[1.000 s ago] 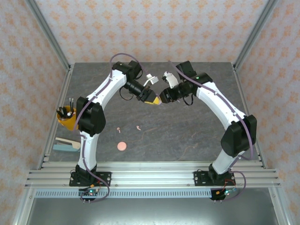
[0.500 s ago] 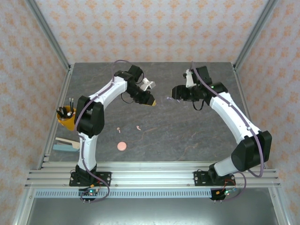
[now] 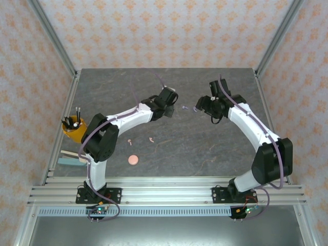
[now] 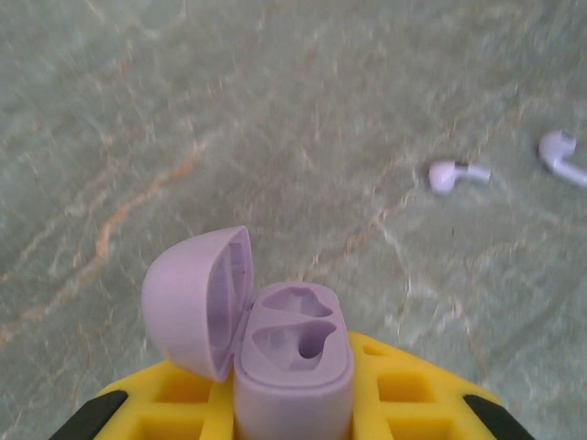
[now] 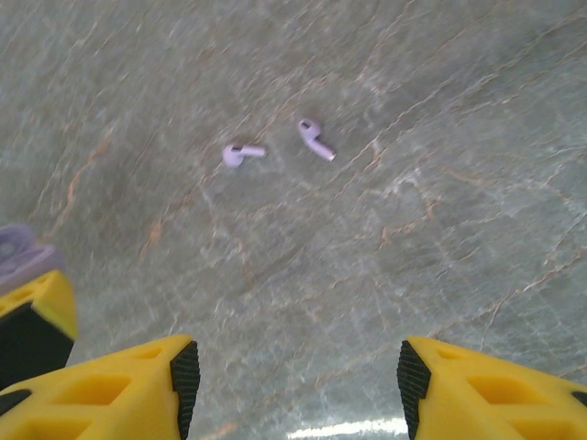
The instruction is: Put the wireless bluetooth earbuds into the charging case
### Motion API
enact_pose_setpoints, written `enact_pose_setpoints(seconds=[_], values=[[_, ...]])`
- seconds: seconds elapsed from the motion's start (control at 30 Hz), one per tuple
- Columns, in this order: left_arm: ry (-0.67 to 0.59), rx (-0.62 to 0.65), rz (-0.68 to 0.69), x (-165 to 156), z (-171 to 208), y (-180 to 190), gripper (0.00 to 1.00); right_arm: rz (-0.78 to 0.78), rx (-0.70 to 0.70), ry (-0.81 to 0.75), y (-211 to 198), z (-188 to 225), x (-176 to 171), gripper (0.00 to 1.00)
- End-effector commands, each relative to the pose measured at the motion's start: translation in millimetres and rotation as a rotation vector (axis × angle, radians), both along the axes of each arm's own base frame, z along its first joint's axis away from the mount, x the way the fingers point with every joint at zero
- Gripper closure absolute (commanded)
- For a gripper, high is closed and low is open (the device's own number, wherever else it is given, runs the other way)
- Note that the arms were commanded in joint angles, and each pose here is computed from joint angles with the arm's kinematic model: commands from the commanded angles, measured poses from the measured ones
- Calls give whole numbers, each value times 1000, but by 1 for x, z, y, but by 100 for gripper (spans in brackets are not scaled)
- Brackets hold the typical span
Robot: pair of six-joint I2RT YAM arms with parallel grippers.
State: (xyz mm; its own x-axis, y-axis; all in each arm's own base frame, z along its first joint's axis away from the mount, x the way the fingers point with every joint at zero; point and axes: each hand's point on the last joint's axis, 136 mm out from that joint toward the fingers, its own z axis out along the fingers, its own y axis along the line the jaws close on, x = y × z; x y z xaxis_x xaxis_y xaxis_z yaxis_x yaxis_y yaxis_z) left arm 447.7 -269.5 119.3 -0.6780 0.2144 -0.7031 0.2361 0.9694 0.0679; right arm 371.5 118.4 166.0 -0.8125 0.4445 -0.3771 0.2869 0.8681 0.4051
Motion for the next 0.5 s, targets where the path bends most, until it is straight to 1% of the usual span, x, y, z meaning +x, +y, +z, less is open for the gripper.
enact_pose_setpoints(seconds=[0.0, 0.07, 0.2, 0.23, 0.3, 0.4, 0.47], values=[[-303, -123, 82, 20, 73, -6, 100, -107, 25, 14, -15, -3, 17, 39], [-354, -217, 38, 16, 86, -16, 100, -135, 34, 32, -21, -8, 22, 39], [-484, -414, -197, -10, 117, -46, 100, -164, 40, 62, -28, -16, 32, 39], [-514, -445, -251, -17, 125, -51, 100, -163, 40, 67, -28, -17, 34, 39], [-543, -481, -410, -37, 133, -67, 100, -157, 34, 79, -28, -20, 39, 40], [-571, -525, -585, -64, 142, -81, 100, -140, 33, 104, -24, -25, 44, 40], [-602, -560, -676, -83, 151, -84, 100, -123, 39, 114, -21, -26, 47, 40]])
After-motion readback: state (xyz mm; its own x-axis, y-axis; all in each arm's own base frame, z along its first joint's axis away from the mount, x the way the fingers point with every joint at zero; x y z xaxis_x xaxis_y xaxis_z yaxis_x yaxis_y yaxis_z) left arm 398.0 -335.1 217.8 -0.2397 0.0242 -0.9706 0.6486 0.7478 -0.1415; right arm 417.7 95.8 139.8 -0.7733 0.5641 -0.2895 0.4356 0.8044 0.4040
